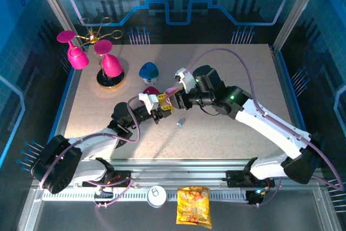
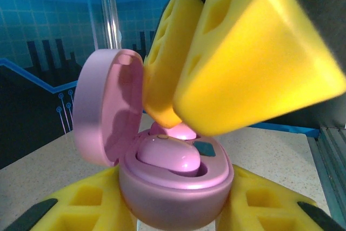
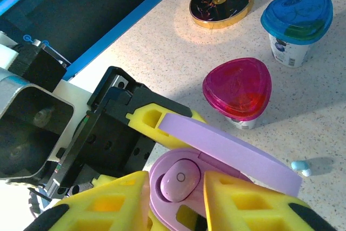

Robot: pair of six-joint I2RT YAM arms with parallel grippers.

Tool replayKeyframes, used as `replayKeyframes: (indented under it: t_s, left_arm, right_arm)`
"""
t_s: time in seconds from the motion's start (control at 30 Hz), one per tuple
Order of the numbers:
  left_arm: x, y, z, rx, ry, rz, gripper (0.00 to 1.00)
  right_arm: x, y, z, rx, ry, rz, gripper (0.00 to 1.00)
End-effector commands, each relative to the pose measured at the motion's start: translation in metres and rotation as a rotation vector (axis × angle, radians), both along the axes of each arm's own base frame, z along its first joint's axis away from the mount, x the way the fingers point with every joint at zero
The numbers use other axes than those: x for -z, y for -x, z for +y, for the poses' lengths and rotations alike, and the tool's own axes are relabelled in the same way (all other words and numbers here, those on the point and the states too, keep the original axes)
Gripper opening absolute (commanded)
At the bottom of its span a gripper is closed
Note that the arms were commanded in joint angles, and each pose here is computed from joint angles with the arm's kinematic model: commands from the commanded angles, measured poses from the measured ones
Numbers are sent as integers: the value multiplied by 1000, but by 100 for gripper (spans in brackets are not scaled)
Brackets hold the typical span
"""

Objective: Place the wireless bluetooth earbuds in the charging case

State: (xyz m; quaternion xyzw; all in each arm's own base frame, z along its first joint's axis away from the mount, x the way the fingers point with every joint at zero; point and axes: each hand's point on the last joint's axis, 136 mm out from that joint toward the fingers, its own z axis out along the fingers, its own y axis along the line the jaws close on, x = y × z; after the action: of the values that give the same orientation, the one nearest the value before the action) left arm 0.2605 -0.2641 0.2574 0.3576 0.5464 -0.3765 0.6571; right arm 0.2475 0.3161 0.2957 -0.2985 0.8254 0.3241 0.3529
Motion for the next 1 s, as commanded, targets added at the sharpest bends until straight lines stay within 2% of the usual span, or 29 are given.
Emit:
replayKeyframes:
  t_s: [0.0,0.2,0.3,0.57,0.77,0.97]
  left_arm:
    - [-15,6,3,5,26,-71,33]
    - [-11,7,3,5,17,-75,33]
    - [-8,10,1,24,3,-85,33]
    - [0,17,-7,90,-44,-98,33]
    - [-4,16,-7,91,-32,-100,33]
    - [-10,12,-5,64,-18,-94,33]
  right_arm:
    - [-19,9,-2,-17,-58,-38,31]
    - [-48,25,-8,-88,-200,-92,35]
    - [-58,20,-18,-39,-238,-105,37]
    - [-39,-27,-43,155,-111,4,40]
    - [-19,-36,-32,120,-25,90,42]
    - [-9,-23,-31,52,8,118,42]
